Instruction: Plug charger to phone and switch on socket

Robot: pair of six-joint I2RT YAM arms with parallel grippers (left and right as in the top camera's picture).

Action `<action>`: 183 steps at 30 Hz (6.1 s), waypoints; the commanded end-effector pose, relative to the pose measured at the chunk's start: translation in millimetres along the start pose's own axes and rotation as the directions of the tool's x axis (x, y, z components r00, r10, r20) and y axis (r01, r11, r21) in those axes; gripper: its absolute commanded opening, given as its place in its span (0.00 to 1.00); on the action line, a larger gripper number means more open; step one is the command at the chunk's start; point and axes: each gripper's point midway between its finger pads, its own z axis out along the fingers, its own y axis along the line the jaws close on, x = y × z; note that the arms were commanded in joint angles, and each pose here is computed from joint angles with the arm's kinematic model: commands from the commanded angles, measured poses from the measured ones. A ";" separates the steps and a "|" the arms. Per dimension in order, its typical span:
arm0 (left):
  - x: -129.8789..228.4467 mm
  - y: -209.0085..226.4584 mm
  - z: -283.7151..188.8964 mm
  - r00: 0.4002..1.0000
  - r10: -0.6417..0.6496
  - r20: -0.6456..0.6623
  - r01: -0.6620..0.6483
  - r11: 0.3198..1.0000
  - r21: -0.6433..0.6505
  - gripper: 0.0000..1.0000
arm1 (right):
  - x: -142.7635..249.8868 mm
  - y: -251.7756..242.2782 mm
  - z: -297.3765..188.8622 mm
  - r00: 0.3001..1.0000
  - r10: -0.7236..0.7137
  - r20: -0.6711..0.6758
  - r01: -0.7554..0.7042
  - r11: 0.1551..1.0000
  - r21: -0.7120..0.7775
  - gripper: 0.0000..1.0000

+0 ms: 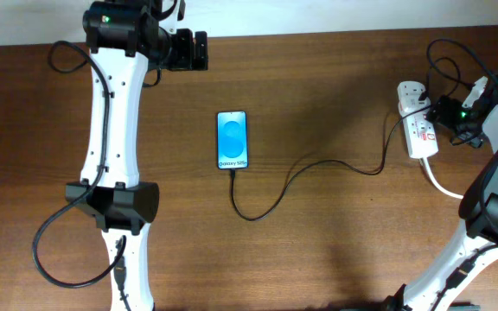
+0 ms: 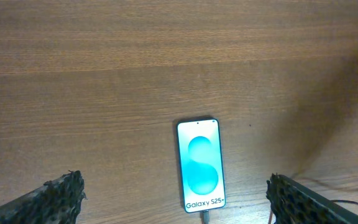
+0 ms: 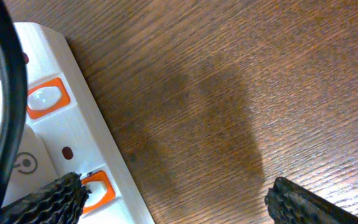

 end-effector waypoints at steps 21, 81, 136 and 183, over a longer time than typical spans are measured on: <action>0.7 3.2 1.9 1.000 -0.011 -0.004 0.011 1.000 -0.015 0.99 | -16.5 101.1 -73.1 0.995 -0.089 0.033 0.095 0.928 -0.359 0.98; 0.7 3.2 1.9 1.000 -0.011 -0.004 0.011 1.000 -0.015 0.99 | 232.7 161.4 -275.1 0.296 -0.220 0.930 0.730 0.679 -0.071 0.98; 1.0 0.9 2.0 1.000 -0.007 -0.005 0.007 1.000 -0.013 0.99 | 238.4 143.1 -228.1 0.390 -0.296 0.872 0.680 0.731 -0.056 0.98; 260.5 51.5 -50.6 0.546 0.043 0.837 -0.068 0.998 -0.006 0.99 | 238.4 143.1 -228.1 0.390 -0.296 0.872 0.680 0.731 -0.056 0.98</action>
